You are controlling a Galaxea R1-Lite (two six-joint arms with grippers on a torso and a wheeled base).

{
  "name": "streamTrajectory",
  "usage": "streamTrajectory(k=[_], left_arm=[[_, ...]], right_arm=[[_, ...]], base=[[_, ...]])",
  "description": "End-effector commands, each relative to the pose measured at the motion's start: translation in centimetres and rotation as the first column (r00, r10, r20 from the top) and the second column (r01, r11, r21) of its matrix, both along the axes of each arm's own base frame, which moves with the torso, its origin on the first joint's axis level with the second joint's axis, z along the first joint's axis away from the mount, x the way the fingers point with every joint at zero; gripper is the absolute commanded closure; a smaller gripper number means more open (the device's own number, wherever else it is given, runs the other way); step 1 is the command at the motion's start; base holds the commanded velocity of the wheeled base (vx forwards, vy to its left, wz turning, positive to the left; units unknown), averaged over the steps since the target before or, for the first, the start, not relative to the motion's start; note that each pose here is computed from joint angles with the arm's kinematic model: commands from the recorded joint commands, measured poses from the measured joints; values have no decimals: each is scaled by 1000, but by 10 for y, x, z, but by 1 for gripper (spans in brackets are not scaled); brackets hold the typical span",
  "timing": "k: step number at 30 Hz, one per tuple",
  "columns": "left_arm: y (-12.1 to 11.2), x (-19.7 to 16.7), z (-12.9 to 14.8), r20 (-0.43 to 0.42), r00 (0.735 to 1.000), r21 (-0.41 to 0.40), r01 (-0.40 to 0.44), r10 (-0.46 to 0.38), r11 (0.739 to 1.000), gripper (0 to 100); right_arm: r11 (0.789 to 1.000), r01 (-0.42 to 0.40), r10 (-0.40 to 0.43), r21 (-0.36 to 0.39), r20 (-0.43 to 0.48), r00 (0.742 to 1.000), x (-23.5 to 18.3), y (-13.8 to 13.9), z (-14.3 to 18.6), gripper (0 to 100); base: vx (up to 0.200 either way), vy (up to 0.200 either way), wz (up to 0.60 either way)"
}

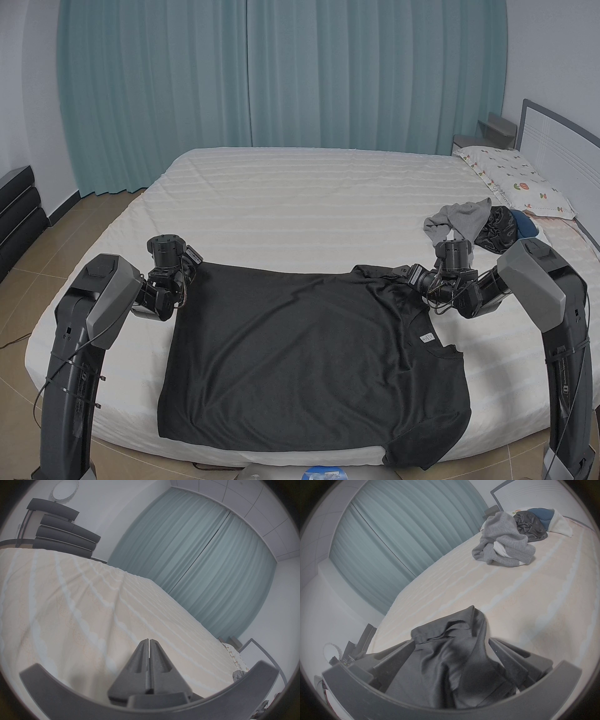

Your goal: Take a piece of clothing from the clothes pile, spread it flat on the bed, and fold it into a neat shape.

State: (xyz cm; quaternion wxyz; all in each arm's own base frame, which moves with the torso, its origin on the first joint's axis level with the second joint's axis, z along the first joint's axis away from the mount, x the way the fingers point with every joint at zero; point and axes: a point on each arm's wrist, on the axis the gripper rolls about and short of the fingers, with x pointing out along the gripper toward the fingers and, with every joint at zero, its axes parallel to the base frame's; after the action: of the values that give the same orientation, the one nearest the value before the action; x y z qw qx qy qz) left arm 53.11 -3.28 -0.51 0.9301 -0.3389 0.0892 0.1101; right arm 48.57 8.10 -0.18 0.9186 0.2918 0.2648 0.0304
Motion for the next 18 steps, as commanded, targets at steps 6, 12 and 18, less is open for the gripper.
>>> streamTrajectory(k=[6, 12, 18], left_arm=[[0, 0, -1, -7, 1000, 0, 0, 0, 1000, 100], [0, 0, -2, -6, 1000, 2, -1, 1, 1000, 100], [1, 6, -1, 24, 1000, 5, -6, 6, 1000, 100]], right_arm=[[1000, 26, -26, -9, -22, 999, 10, -12, -25, 100], [999, 35, -35, -1, 19, 999, 19, -12, -24, 100], [996, 87, -87, 4, 97, 992, 30, -19, -15, 100]], base=[[0, 0, 0], [0, 0, 0], [0, 0, 0]])
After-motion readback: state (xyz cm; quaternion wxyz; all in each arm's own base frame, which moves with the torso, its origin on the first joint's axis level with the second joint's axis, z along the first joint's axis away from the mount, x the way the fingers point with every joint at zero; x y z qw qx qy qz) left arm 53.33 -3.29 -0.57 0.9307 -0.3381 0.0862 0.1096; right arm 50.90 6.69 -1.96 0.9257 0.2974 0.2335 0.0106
